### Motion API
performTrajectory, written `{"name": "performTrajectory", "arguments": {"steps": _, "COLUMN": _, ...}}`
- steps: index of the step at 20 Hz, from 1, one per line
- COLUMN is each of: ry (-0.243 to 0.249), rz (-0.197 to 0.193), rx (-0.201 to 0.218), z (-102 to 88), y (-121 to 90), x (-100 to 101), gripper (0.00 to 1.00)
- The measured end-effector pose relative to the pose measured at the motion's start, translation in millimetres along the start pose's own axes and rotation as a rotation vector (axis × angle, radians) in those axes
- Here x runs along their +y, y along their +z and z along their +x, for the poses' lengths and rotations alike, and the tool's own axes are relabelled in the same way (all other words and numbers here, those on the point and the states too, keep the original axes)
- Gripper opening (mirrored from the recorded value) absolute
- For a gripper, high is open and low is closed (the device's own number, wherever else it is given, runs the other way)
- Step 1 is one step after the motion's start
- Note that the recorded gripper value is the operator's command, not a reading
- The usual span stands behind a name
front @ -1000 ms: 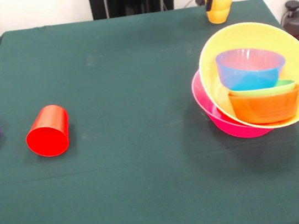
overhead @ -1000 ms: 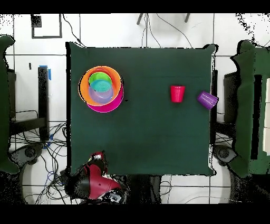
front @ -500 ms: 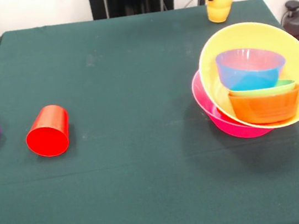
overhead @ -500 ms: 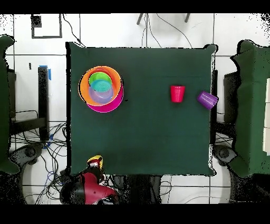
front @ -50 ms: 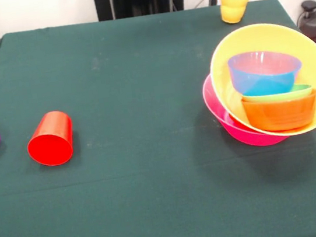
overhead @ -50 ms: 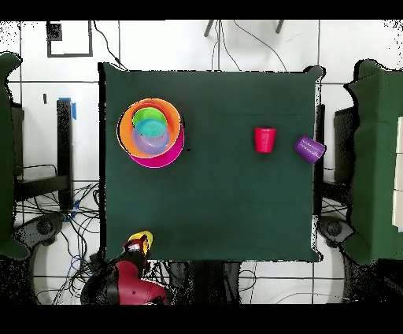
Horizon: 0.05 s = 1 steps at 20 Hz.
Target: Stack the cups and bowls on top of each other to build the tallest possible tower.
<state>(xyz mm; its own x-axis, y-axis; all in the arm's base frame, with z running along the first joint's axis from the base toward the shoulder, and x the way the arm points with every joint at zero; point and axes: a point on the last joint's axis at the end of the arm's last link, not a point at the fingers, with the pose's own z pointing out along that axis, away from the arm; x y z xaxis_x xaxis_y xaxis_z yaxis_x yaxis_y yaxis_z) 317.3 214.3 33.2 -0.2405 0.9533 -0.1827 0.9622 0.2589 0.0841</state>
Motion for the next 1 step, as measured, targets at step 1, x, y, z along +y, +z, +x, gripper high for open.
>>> {"name": "performTrajectory", "arguments": {"steps": 1, "ry": 0.002, "rz": -0.005, "rx": -0.002, "z": 1.3, "y": -1.4, "x": 1.4, "gripper": 1.00}}
